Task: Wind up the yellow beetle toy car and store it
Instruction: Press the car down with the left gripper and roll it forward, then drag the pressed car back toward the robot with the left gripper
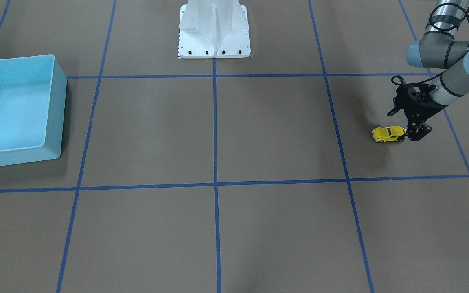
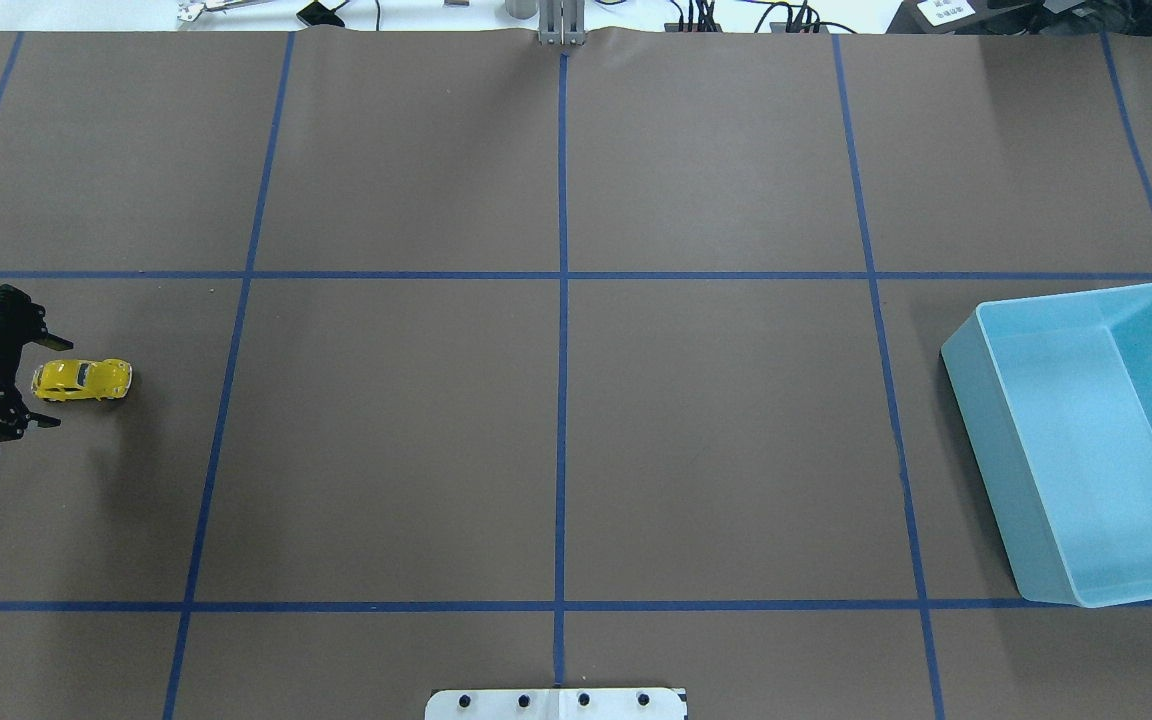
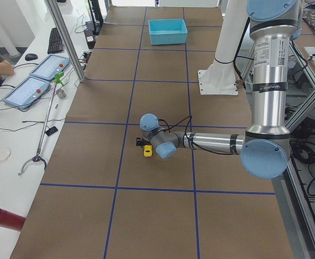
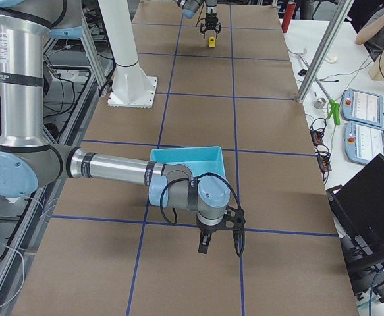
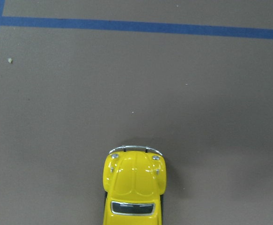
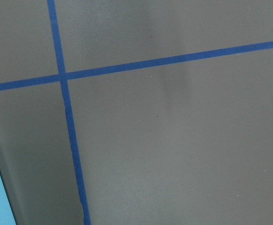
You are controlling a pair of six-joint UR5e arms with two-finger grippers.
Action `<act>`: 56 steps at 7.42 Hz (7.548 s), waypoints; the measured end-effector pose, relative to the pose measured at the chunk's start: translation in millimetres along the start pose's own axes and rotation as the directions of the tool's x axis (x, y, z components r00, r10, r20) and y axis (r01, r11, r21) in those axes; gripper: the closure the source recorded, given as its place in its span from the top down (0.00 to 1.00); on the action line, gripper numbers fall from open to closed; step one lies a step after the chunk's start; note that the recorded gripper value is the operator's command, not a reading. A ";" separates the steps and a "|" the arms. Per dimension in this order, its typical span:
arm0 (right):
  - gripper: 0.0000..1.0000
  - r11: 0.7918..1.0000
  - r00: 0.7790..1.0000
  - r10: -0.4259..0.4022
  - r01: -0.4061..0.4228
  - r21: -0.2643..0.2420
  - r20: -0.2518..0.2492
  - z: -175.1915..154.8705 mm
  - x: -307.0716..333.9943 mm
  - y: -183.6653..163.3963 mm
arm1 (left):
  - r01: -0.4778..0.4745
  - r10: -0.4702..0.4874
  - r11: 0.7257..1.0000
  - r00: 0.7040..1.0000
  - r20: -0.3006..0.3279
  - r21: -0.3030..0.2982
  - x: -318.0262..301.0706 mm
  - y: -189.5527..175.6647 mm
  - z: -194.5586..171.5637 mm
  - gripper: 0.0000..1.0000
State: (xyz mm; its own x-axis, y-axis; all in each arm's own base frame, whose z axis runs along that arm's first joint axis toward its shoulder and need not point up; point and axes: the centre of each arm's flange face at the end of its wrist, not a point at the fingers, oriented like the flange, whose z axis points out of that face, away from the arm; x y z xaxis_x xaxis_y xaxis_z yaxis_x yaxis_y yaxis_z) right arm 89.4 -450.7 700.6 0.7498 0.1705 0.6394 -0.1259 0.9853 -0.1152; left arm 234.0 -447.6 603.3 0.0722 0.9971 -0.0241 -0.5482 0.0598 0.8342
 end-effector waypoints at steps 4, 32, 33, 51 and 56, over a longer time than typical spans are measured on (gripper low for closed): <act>1.00 1.000 1.000 -0.002 0.002 0.000 0.001 0.0 -0.3 -0.1 | 0.002 -0.002 1.000 1.000 -0.008 -0.006 -7.1 -1.5 9.5 0.77; 1.00 1.000 1.000 0.000 0.000 -0.001 0.003 -0.1 0.3 6.3 | -0.220 0.242 0.948 0.968 -0.072 0.230 -22.8 -179.3 48.1 0.04; 1.00 1.000 1.000 0.000 0.000 0.000 0.003 -0.3 0.1 6.2 | -0.216 0.238 0.949 0.969 -0.072 0.228 -22.7 -175.7 47.8 0.04; 1.00 1.000 1.000 0.000 0.000 0.000 0.003 -0.4 0.0 6.0 | -0.172 0.188 0.967 0.979 -0.073 0.189 -16.9 -118.3 42.9 0.04; 1.00 1.000 1.000 -0.001 0.001 0.001 0.003 -0.6 -0.2 5.8 | -0.164 0.180 0.969 0.981 -0.073 0.183 -15.7 -109.8 41.9 0.04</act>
State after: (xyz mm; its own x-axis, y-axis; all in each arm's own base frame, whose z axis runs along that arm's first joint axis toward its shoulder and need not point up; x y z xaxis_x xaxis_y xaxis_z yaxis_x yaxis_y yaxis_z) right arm 88.9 -445.0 699.4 0.7480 0.1697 0.6416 -0.1256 0.9855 -0.1143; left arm 327.9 -471.8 535.1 -0.0885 0.9924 0.0860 -0.3909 -0.1140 0.9133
